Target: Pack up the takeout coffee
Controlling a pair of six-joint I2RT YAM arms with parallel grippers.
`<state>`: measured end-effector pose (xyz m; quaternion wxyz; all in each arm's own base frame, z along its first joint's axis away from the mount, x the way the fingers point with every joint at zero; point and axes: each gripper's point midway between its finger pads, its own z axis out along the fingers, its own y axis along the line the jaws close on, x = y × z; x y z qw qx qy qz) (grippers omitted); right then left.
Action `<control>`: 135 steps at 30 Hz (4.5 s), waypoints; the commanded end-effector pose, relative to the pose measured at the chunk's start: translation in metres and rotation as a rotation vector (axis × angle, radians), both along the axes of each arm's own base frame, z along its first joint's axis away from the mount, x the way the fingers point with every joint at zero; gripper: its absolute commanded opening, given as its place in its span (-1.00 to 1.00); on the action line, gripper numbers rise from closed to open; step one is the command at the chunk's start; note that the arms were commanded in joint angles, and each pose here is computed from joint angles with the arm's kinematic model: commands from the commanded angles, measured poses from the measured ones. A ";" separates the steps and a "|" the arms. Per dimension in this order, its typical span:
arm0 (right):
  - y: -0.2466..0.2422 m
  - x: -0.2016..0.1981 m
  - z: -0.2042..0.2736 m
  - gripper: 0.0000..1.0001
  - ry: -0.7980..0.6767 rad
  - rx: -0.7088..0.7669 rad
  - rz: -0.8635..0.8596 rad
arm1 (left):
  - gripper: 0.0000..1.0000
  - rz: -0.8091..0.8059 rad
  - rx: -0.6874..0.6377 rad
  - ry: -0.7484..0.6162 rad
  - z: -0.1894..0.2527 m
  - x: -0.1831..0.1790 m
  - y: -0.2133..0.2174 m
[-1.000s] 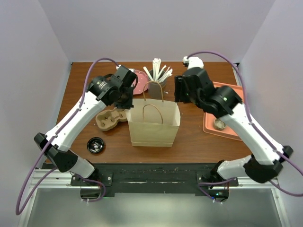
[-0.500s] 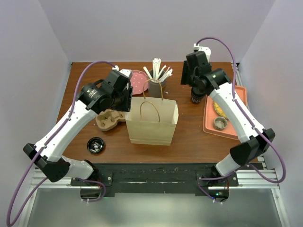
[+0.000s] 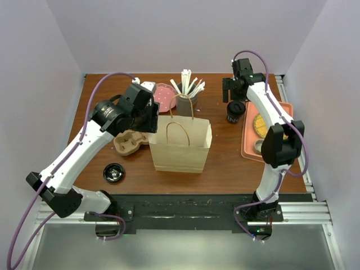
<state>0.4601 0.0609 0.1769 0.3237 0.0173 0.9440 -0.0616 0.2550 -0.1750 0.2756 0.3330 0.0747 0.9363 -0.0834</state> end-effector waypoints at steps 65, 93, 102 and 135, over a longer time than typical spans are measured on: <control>-0.011 -0.038 0.064 -0.17 0.010 0.019 0.114 | -0.12 0.083 0.057 -0.024 0.017 0.023 0.003; 0.123 -0.263 0.304 -0.27 -0.576 0.451 0.887 | -1.00 0.026 -0.132 -0.029 0.022 0.011 -0.022; 0.134 -0.259 0.263 -0.29 -0.430 0.440 0.912 | -1.00 -0.052 -0.244 -0.090 0.039 0.009 -0.039; 0.202 -0.286 0.184 -0.36 -0.420 -0.118 1.126 | -1.00 -0.191 -0.560 -0.331 0.063 -0.032 -0.042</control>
